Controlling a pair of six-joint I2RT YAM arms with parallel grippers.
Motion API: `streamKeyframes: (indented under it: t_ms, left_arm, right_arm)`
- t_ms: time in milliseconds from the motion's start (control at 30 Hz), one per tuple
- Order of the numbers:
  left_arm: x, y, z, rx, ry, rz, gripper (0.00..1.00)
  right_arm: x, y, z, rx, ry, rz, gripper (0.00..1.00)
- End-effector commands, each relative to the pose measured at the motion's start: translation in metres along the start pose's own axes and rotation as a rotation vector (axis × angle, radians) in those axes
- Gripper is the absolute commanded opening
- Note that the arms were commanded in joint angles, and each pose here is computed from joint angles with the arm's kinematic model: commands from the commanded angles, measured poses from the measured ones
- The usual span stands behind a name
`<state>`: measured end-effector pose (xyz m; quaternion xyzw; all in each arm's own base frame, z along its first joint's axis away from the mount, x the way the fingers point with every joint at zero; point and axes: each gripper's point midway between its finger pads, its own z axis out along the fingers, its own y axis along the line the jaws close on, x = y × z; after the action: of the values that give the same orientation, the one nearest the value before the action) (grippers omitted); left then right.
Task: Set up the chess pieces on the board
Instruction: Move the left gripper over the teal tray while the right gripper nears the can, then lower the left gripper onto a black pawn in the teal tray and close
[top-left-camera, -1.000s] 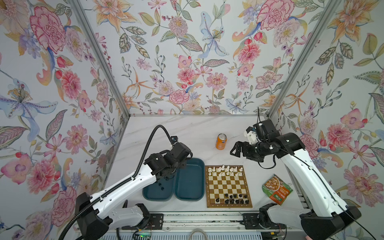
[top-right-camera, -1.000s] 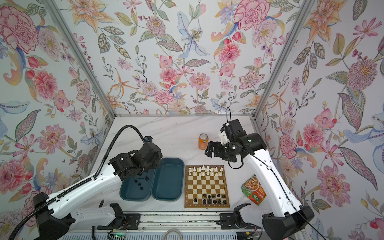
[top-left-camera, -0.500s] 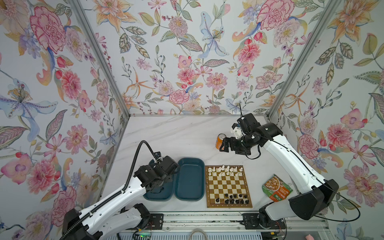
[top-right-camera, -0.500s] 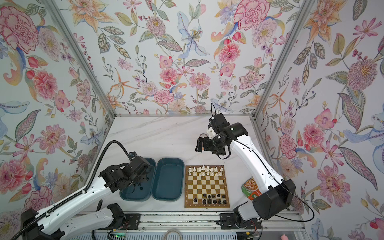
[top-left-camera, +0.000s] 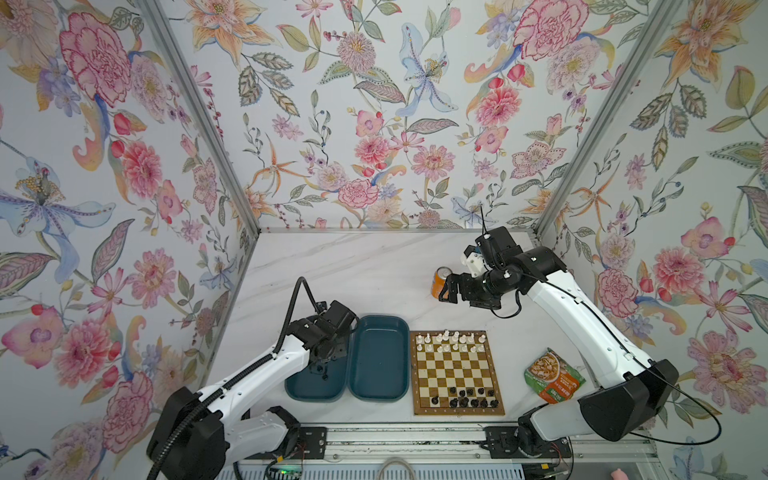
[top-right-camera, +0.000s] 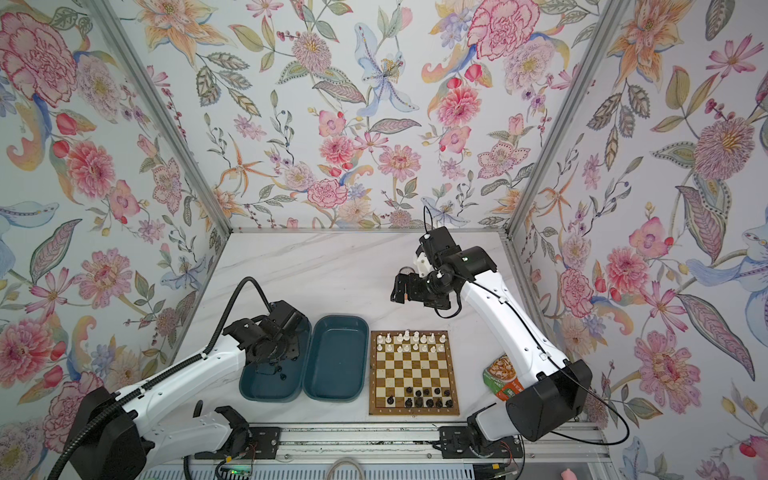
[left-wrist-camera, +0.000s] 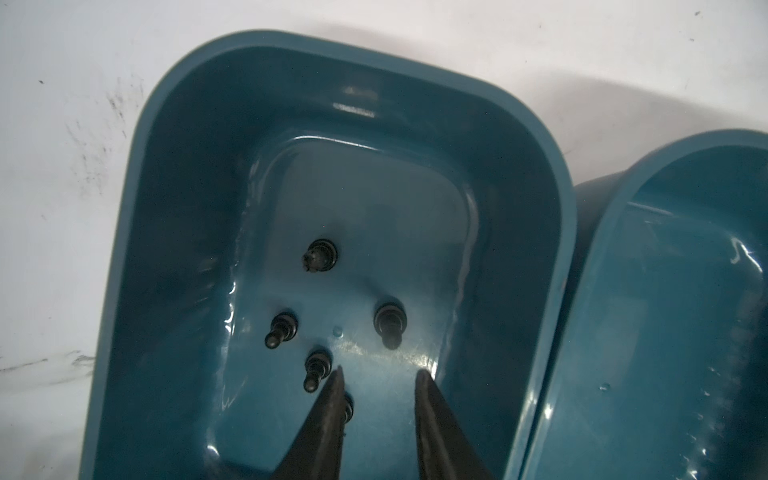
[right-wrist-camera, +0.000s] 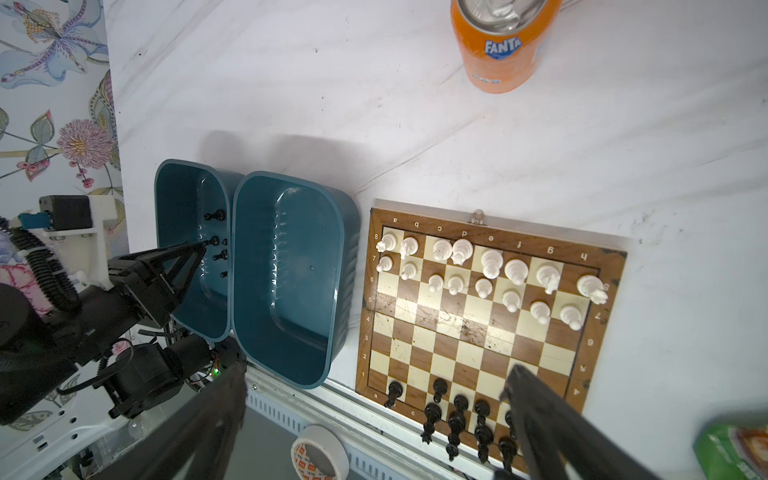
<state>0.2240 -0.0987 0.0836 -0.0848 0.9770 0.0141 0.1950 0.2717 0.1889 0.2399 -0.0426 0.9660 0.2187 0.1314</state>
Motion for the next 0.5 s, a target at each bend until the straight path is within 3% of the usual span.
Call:
streamKeyframes:
  t_ms: [0, 467]
  left_arm:
    - [0.001, -0.001, 0.01, 0.008, 0.031, 0.049, 0.31]
    - [0.022, 0.0, 0.032, 0.014, 0.103, 0.078, 0.31]
  right_arm:
    - [0.004, -0.004, -0.007, -0.003, -0.018, 0.022, 0.99]
    - [0.009, -0.008, -0.012, 0.001, -0.033, 0.048, 0.99]
